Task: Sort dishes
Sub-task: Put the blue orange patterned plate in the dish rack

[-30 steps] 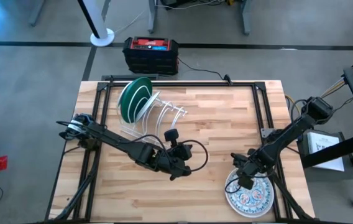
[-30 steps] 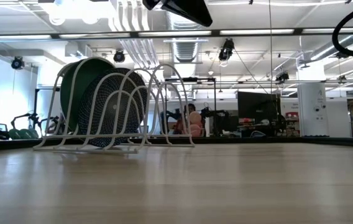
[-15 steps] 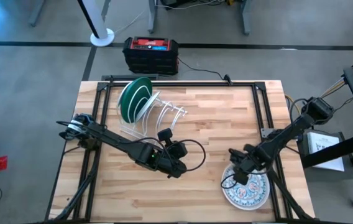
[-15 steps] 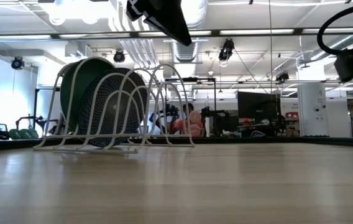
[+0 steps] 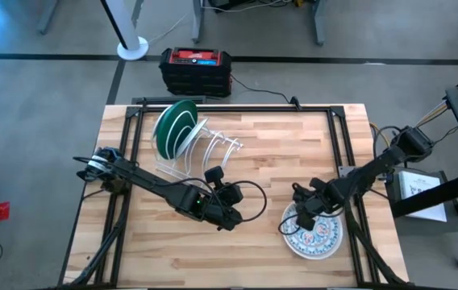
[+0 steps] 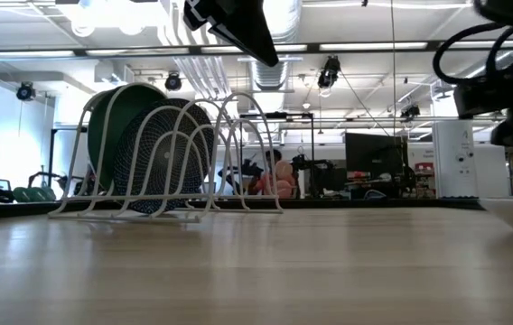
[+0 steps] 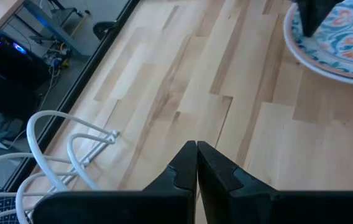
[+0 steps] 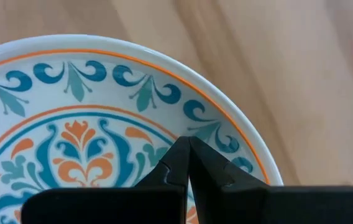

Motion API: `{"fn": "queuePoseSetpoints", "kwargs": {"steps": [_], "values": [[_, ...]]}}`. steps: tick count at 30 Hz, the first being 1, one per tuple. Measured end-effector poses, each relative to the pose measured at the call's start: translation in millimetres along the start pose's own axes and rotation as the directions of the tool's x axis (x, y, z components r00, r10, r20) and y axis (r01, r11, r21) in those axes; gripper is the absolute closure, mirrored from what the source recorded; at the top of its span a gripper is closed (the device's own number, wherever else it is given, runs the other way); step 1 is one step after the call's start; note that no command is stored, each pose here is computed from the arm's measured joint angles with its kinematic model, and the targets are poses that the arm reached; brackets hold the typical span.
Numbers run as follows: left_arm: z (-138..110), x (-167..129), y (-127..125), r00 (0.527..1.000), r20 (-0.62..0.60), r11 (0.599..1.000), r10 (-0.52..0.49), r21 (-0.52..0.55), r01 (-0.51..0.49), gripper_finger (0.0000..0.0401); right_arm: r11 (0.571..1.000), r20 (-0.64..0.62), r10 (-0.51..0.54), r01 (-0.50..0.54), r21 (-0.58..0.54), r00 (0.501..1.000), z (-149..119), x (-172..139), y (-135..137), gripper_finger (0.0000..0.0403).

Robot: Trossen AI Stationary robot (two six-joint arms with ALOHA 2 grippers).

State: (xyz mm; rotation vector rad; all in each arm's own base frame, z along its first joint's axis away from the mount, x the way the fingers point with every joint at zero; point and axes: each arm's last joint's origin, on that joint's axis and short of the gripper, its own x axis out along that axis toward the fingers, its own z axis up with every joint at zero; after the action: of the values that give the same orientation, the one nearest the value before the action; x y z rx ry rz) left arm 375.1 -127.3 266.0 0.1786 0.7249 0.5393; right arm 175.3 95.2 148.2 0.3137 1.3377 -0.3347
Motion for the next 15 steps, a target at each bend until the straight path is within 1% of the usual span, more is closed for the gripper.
{"fn": "queuePoseSetpoints", "kwargs": {"steps": [5, 15], "values": [[-0.1, 0.0, 0.0, 1.000, -0.001, 1.000, 0.000, 0.001, 0.000, 0.0401, 1.000, 0.037, 0.005, -0.005, -0.007, 0.999, 12.4, 2.1, -5.6, 0.0401], [-0.6, 0.0, 0.2, 1.000, -0.004, 1.000, 0.002, 0.005, -0.002, 0.0401, 1.000, 0.128, 0.004, -0.001, -0.024, 0.992, 43.9, 6.7, -25.3, 0.0401]]}}
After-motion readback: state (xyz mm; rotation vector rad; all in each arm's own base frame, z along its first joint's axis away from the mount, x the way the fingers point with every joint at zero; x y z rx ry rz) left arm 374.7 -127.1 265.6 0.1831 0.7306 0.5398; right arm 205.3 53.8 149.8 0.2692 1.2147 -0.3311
